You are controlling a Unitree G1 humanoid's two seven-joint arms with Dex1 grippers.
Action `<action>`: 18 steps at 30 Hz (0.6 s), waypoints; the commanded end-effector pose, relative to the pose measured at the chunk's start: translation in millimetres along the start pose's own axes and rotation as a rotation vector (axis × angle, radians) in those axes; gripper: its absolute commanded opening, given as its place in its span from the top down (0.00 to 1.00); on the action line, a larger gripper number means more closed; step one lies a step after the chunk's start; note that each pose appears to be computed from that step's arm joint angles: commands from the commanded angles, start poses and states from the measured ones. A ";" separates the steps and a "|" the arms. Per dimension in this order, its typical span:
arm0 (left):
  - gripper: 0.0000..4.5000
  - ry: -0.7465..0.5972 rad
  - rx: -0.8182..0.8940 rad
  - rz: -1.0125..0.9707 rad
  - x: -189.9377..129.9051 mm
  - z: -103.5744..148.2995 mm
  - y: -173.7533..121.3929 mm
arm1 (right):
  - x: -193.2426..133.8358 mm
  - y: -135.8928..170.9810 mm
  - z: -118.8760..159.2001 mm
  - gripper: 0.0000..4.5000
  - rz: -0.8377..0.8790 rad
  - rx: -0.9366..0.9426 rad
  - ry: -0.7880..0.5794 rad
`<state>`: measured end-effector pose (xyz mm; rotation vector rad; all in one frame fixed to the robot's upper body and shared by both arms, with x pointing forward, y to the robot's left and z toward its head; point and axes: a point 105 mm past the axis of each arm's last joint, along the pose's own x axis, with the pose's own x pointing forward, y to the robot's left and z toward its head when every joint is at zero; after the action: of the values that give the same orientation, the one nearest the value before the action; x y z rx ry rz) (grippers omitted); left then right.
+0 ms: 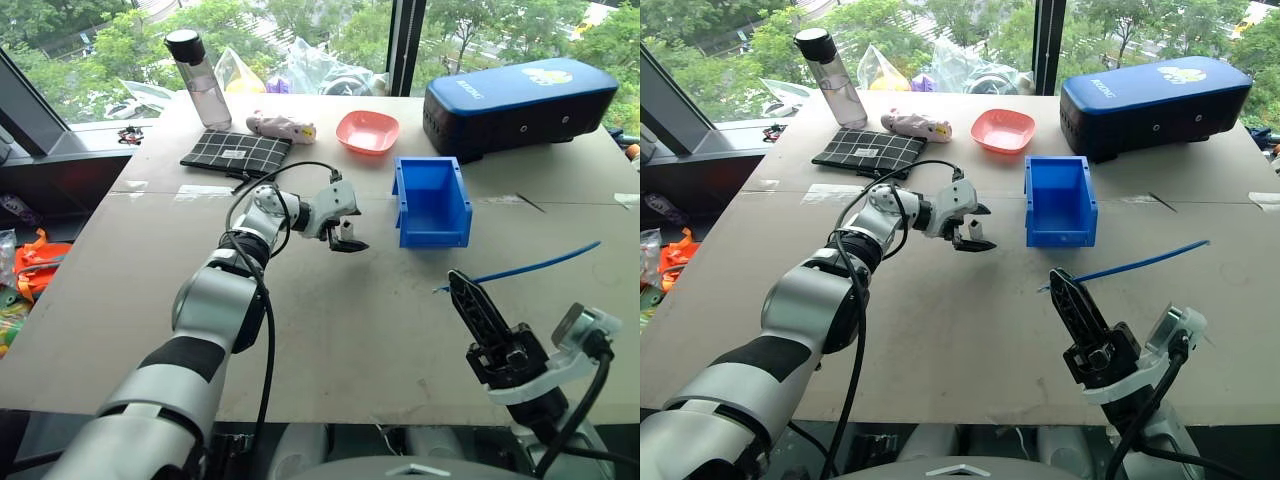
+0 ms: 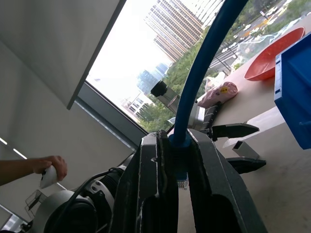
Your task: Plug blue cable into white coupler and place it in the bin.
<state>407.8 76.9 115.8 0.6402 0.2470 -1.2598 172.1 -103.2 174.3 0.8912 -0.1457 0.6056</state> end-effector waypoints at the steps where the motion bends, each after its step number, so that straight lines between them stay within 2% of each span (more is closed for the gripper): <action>1: 0.05 0.023 0.016 0.033 -8.4 -3.0 6.4 | -0.6 15.1 8.0 1.00 0.038 -0.019 -0.030; 18: 0.05 0.086 0.043 0.035 -17.1 -10.3 9.6 | -5.2 18.4 8.1 1.00 0.017 -0.026 -0.036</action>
<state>410.5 94.9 112.0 0.7143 0.2996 -1.2223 164.6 -103.0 173.3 0.8891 -0.1307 0.5731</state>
